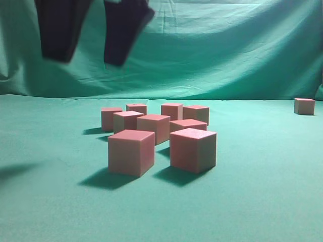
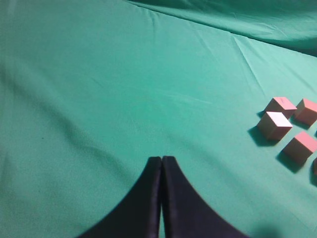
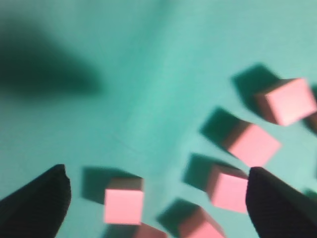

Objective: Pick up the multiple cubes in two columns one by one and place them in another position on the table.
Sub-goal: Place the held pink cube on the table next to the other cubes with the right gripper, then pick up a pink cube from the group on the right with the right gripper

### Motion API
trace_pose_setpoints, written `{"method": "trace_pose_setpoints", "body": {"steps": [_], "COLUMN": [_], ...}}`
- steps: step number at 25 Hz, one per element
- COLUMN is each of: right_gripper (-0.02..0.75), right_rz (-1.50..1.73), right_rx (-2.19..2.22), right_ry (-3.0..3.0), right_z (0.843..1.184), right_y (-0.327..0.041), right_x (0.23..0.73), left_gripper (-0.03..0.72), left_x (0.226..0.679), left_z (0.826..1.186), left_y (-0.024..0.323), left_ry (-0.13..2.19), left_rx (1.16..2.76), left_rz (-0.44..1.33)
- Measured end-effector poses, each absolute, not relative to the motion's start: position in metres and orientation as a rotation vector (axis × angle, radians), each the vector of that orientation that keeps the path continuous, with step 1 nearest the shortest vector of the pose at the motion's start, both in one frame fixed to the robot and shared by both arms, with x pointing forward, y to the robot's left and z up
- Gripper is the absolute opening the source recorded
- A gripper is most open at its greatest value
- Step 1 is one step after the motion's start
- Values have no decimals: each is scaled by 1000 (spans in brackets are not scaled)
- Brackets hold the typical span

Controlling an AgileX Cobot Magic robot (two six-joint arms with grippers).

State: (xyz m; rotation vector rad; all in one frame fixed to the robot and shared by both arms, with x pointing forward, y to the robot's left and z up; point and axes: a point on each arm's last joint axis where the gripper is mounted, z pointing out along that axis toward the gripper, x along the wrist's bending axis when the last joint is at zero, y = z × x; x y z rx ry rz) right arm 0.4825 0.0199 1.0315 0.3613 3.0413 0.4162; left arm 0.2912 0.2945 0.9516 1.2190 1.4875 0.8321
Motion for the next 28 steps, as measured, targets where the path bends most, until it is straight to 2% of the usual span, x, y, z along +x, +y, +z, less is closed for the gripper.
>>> {"method": "trace_pose_setpoints", "body": {"steps": [5, 8, 12, 18, 20, 22, 23, 24, 25, 28], "right_gripper": [655, 655, 655, 655, 597, 601, 601, 556, 543, 548], "right_rz": [273, 225, 181, 143, 162, 216, 246, 281, 314, 415], "right_rx": [493, 668, 1009, 1536, 1700, 1831, 1876, 1906, 1922, 1930], "right_ry": [2842, 2698, 2564, 2296, 2163, 2012, 1948, 1890, 1841, 1756], "right_z": [1069, 1080, 1080, 1079, 1079, 1081, 1082, 1083, 1084, 1086], "right_y": [10, -13, -69, -177, -210, -240, -250, -261, -270, -283], "right_x": [502, 530, 577, 629, 640, 650, 653, 657, 660, 669], "left_gripper": [0, 0, 0, 0, 0, 0, 0, 0, 0, 0], "left_x": [291, 291, 291, 291, 291, 291, 291, 291, 291, 291], "left_z": [952, 952, 952, 952, 952, 952, 952, 952, 952, 952], "left_y": [295, 295, 295, 295, 295, 295, 295, 295, 295, 295], "left_ry": [1488, 1488, 1488, 1488, 1488, 1488, 1488, 1488, 1488, 1488], "left_rx": [1219, 1219, 1219, 1219, 1219, 1219, 1219, 1219, 1219, 1219], "left_rz": [832, 832, 832, 832, 832, 832, 832, 832, 832, 832]}}
